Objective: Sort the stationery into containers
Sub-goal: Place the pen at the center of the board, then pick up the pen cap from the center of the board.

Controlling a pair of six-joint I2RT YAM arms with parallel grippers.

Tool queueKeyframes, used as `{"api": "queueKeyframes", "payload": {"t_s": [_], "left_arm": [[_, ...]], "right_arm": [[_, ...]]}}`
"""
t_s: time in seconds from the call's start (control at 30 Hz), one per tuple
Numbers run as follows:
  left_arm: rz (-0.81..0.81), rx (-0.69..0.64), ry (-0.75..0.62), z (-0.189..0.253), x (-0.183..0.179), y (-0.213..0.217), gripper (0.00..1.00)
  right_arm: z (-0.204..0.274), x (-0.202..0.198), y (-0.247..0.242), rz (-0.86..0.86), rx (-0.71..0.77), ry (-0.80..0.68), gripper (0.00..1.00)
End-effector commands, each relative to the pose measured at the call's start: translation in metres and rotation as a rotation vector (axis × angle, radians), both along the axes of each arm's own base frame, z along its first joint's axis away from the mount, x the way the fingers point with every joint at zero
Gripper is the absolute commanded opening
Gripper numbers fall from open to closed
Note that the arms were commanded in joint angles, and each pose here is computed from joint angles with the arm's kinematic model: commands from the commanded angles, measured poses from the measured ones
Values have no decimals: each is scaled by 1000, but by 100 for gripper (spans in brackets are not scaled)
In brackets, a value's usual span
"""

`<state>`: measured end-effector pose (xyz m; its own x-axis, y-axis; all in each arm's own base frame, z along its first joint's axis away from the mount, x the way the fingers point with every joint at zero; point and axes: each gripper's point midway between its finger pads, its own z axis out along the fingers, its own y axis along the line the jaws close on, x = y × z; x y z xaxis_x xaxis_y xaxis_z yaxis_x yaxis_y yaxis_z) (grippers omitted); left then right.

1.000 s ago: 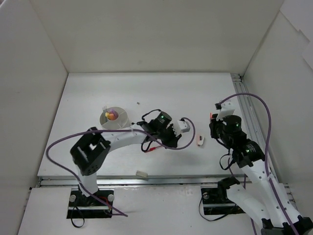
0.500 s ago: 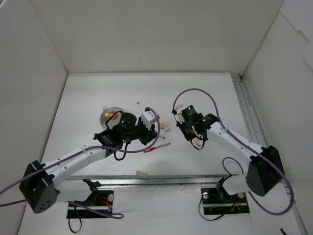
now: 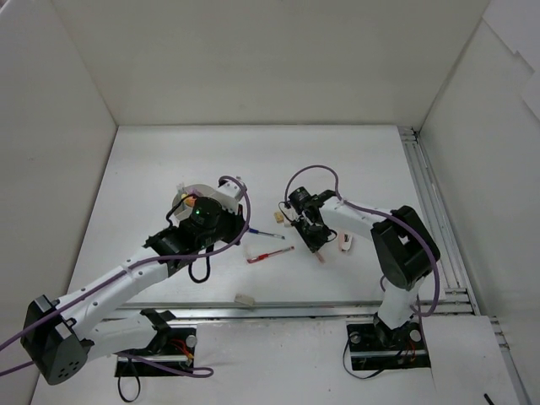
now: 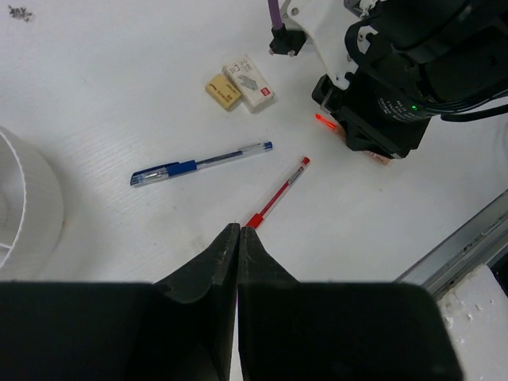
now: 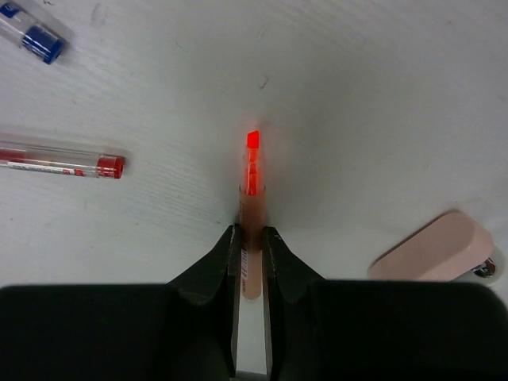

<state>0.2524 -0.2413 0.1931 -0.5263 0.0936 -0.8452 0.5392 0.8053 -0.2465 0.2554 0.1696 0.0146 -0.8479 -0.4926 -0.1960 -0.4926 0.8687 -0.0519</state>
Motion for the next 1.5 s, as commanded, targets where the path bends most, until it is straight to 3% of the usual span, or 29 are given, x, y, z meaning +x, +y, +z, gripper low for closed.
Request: {"api": "queueKeyframes", "payload": {"t_s": [0.0, 0.23, 0.37, 0.5, 0.53, 0.6, 0.63, 0.73, 0.87, 1.03, 1.27, 1.47], "left_arm": [[72, -34, -21, 14, 7, 8, 0], [98, -3, -4, 3, 5, 16, 0], [151, 20, 30, -8, 9, 23, 4], [185, 46, 92, -28, 7, 26, 20], [211, 52, 116, -32, 5, 30, 29], [231, 54, 132, -35, 3, 34, 39], [256, 70, 155, -42, 0, 42, 55], [300, 62, 232, -54, -14, 50, 79], [291, 52, 333, -71, -41, 57, 80], [253, 84, 468, -108, -92, 64, 80], [292, 152, 632, -139, -137, 65, 64], [329, 310, 647, -150, -152, 72, 53]], "right_arm": [[2, 8, 0, -34, -38, -14, 0], [-5, 3, -1, -41, -51, -3, 2], [-3, 3, -2, -44, -45, -12, 17], [6, 7, 1, -38, -26, -50, 28], [8, 8, 2, -33, -19, -60, 35], [18, 10, 7, -13, 3, -97, 65], [22, 10, 9, 0, 11, -112, 97], [39, 14, 15, 7, 48, -177, 98], [66, 20, 20, 18, 123, -274, 98], [75, 13, 23, 40, 177, -281, 98], [75, 11, 24, 41, 186, -286, 98], [76, 10, 22, 36, 188, -291, 98]]}}
